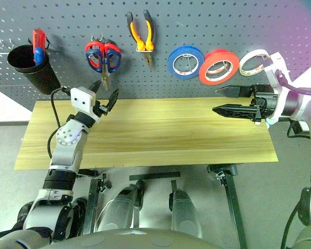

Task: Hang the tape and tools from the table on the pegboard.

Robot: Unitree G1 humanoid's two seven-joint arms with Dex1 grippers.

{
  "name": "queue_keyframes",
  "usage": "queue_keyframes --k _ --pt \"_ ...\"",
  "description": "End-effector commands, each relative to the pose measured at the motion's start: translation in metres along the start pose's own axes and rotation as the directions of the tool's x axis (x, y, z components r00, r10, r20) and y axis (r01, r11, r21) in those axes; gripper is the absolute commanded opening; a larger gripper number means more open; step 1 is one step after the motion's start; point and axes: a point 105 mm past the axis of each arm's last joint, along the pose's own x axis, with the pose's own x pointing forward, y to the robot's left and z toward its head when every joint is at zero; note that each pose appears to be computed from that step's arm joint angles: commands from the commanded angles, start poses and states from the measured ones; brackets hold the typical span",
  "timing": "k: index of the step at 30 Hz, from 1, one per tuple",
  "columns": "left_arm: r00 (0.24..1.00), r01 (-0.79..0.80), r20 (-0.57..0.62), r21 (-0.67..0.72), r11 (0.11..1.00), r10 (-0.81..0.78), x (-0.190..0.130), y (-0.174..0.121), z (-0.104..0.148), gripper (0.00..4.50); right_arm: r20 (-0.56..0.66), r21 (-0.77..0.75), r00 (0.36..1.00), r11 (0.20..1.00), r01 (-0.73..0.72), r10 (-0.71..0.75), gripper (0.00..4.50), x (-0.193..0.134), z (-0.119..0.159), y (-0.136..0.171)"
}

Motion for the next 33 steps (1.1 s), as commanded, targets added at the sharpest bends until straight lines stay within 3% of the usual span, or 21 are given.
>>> queue_keyframes --k 1,18,24,33 --pt "0.999 -0.025 0.026 0.034 0.999 0.024 -0.003 0.009 0.006 4.47 0.022 -0.038 1.000 0.999 -0.008 0.008 4.50 0.000 0.010 0.004" --pt "0.997 -0.039 -0.067 -0.030 0.999 0.037 -0.059 0.005 0.013 4.47 0.048 -0.043 0.996 0.997 -0.068 0.070 4.50 0.013 0.014 0.004" --pt "0.980 -0.138 -0.150 -0.029 0.990 0.132 -0.076 0.026 -0.001 4.47 0.047 -0.043 0.995 0.995 -0.091 0.093 4.50 0.018 0.015 0.004" --pt "0.897 -0.341 -0.324 -0.073 0.937 0.301 -0.104 0.066 -0.042 4.47 0.045 -0.051 0.989 0.989 -0.140 0.143 4.50 0.029 0.018 0.008"
